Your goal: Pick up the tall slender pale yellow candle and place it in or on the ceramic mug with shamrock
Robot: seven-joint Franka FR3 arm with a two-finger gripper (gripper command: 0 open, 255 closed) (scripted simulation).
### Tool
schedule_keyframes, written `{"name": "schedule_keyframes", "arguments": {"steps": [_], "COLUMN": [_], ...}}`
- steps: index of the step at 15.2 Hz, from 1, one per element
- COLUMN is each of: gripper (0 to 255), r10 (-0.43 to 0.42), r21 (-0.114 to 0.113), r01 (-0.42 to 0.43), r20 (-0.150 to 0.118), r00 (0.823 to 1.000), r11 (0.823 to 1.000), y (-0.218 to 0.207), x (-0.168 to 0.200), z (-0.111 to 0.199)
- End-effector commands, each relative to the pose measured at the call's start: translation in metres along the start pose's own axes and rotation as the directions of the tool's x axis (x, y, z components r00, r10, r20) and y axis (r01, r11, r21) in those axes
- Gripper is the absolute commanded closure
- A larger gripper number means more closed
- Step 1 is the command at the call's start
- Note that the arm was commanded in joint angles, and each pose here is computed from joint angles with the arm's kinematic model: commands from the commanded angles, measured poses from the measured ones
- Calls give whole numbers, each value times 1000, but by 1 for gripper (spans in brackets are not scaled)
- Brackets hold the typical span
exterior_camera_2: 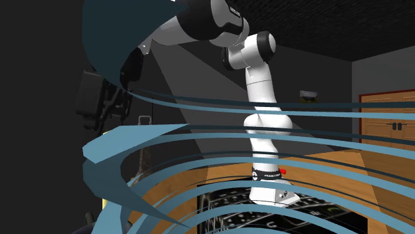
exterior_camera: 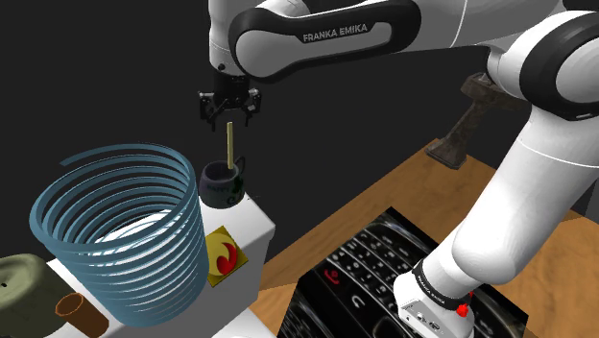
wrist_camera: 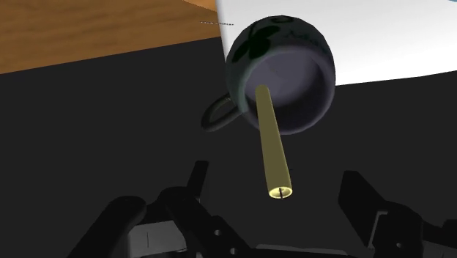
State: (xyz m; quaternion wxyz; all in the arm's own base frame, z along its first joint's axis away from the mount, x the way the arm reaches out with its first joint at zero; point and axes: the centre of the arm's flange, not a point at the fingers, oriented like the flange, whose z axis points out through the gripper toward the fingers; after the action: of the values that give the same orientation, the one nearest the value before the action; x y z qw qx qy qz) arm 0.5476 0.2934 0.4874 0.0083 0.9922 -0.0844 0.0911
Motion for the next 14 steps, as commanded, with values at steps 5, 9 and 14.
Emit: {"name": "schedule_keyframes", "arguments": {"steps": [5,9,14], "gripper": [0,0,0], "r10": [0,0,0], "r21": [0,0,0], "r01": [0,0,0], "r20": [0,0,0], "r00": [1000,1000,1000], "r11": [1000,1000,1000], "y": [0,0,0], "x": [0,0,0], "z": [-26,-50,-50]}}
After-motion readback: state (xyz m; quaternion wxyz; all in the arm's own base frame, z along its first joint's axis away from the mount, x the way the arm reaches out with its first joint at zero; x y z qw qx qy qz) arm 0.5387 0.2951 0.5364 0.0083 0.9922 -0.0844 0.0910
